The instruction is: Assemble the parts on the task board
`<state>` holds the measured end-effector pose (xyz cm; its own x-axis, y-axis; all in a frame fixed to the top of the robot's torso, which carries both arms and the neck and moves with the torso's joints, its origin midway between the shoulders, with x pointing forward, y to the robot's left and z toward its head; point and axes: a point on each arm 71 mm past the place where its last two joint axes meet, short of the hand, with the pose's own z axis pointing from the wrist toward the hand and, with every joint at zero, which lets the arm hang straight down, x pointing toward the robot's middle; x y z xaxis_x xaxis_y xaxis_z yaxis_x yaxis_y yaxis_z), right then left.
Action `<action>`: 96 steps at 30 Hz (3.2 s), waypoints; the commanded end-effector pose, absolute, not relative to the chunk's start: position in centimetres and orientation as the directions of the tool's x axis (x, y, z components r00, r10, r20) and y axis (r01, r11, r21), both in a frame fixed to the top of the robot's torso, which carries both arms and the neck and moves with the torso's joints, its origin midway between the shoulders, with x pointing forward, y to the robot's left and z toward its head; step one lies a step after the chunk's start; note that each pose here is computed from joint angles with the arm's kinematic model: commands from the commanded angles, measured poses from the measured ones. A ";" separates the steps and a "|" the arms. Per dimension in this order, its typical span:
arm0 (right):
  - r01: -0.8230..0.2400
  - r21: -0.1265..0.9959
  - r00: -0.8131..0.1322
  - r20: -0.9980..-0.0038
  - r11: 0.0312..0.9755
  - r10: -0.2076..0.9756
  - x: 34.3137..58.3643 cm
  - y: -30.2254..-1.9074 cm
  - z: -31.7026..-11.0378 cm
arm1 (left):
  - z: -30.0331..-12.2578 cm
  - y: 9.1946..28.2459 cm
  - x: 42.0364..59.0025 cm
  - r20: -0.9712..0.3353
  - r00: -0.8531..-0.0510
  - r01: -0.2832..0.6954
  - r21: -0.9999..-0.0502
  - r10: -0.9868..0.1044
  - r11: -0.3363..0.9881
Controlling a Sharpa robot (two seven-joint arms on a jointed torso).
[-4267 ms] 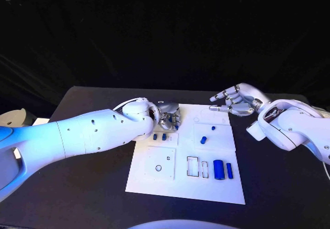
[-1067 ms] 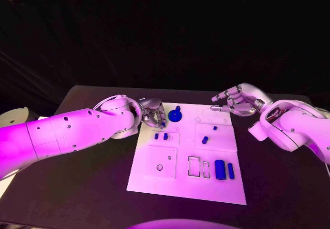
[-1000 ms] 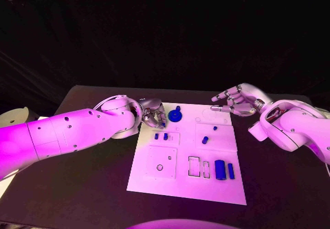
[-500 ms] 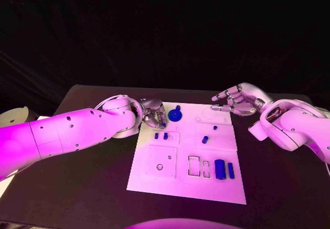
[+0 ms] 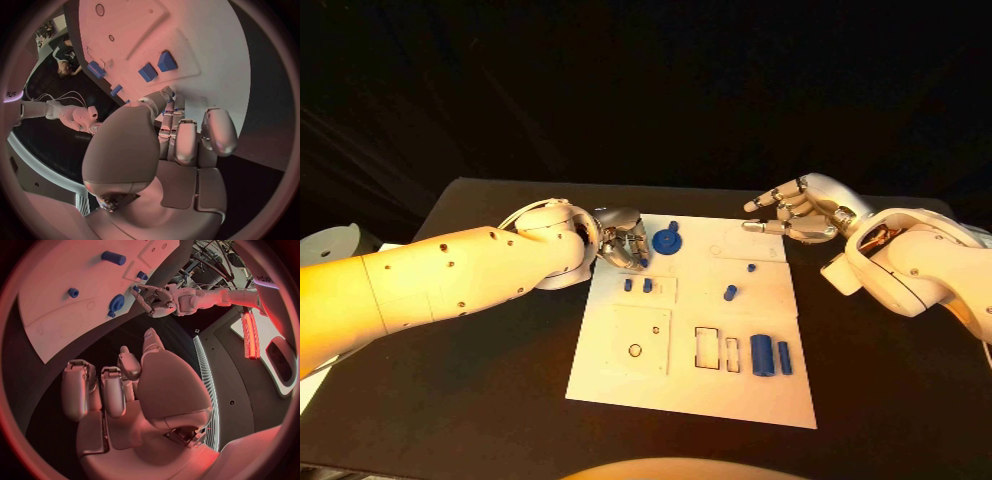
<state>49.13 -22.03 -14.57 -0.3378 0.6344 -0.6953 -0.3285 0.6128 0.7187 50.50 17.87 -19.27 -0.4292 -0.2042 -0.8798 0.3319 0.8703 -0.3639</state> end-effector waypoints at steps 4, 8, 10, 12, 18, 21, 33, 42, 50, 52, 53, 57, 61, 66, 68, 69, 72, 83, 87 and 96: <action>-0.340 0.714 -0.345 -0.700 0.612 0.625 49.0 -21.9 -14.6 | -19.5 17.9 50.5 -0.875 -0.449 0.323 -0.350 -0.184 0.879; -0.340 0.714 -0.345 -0.700 0.612 0.625 49.1 -21.9 -14.6 | -19.5 17.9 50.5 -0.875 -0.448 0.322 -0.350 -0.184 0.880; -0.340 0.714 -0.345 -0.700 0.612 0.625 49.1 -21.9 -14.6 | -19.5 18.0 50.5 -0.875 -0.447 0.321 -0.350 -0.185 0.880; -0.339 0.714 -0.345 -0.700 0.613 0.625 49.1 -21.9 -14.6 | -19.6 18.1 50.5 -0.875 -0.447 0.318 -0.349 -0.185 0.882; -0.331 0.710 -0.345 -0.704 0.621 0.621 49.1 -22.1 -14.7 | -19.6 18.5 50.7 -0.876 -0.445 0.305 -0.346 -0.188 0.887; -0.321 0.681 -0.338 -0.731 0.658 0.592 49.3 -22.5 -14.9 | -19.6 19.2 50.9 -0.872 -0.442 0.289 -0.359 -0.208 0.888; -0.428 0.270 -0.230 -0.955 0.862 0.185 49.2 -23.0 -16.0 | -18.4 23.5 51.9 -0.338 -0.428 -0.018 -0.924 -0.838 0.382; -0.491 0.076 -0.184 -0.983 0.868 -0.018 48.1 -21.5 -17.6 | -17.7 24.3 51.3 0.210 -0.355 -0.149 -0.975 -0.911 -0.166; -0.514 0.022 -0.169 -0.983 0.858 -0.076 47.8 -20.6 -18.4 | -17.7 24.4 50.6 0.300 -0.341 -0.178 -0.951 -0.891 -0.252; -0.518 0.019 -0.169 -0.982 0.855 -0.081 47.8 -20.3 -18.5 | -17.6 24.4 50.5 0.308 -0.340 -0.181 -0.949 -0.889 -0.260; -0.520 0.017 -0.170 -0.982 0.854 -0.083 47.8 -20.2 -18.6 | -17.6 24.4 50.5 0.311 -0.339 -0.182 -0.948 -0.888 -0.263; -0.524 0.014 -0.173 -0.981 0.851 -0.090 47.9 -19.9 -18.9 | -17.6 24.3 50.4 0.319 -0.337 -0.184 -0.945 -0.886 -0.270; -0.530 0.015 -0.177 -0.980 0.848 -0.093 47.9 -19.5 -19.2 | -17.6 24.2 50.3 0.323 -0.340 -0.185 -0.944 -0.883 -0.274; -0.538 0.019 -0.181 -0.979 0.843 -0.094 47.9 -19.1 -19.3 | -17.5 24.1 50.2 0.326 -0.343 -0.186 -0.943 -0.881 -0.276; -0.541 0.020 -0.183 -0.979 0.841 -0.094 47.9 -18.9 -19.4 | -17.5 24.1 50.1 0.326 -0.345 -0.188 -0.943 -0.880 -0.276; -0.542 0.021 -0.184 -0.978 0.840 -0.095 47.9 -18.9 -19.4 | -17.5 24.0 50.1 0.327 -0.346 -0.188 -0.942 -0.879 -0.276; -0.544 0.023 -0.190 -0.977 0.839 -0.096 47.9 -18.7 -19.6 | -17.5 24.0 50.1 0.327 -0.347 -0.189 -0.942 -0.879 -0.276; -0.550 0.026 -0.241 -0.962 0.835 -0.129 47.9 -18.4 -20.2 | -17.6 24.1 50.1 0.309 -0.342 -0.191 -0.947 -0.887 -0.257; -0.554 0.016 -0.253 -0.956 0.832 -0.150 47.9 -18.4 -20.4 | -17.6 24.0 50.0 0.308 -0.342 -0.193 -0.948 -0.888 -0.255; -0.553 -0.015 -0.219 -0.962 0.833 -0.163 47.8 -18.2 -20.3 | -17.6 24.0 50.0 0.305 -0.345 -0.194 -0.949 -0.888 -0.250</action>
<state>48.24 -18.20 -19.02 -0.1812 -0.1015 -0.9782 -0.5495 0.8353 0.0151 50.05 24.18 -17.73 -0.3335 -0.8915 0.3066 -0.1998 -0.2510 -0.9471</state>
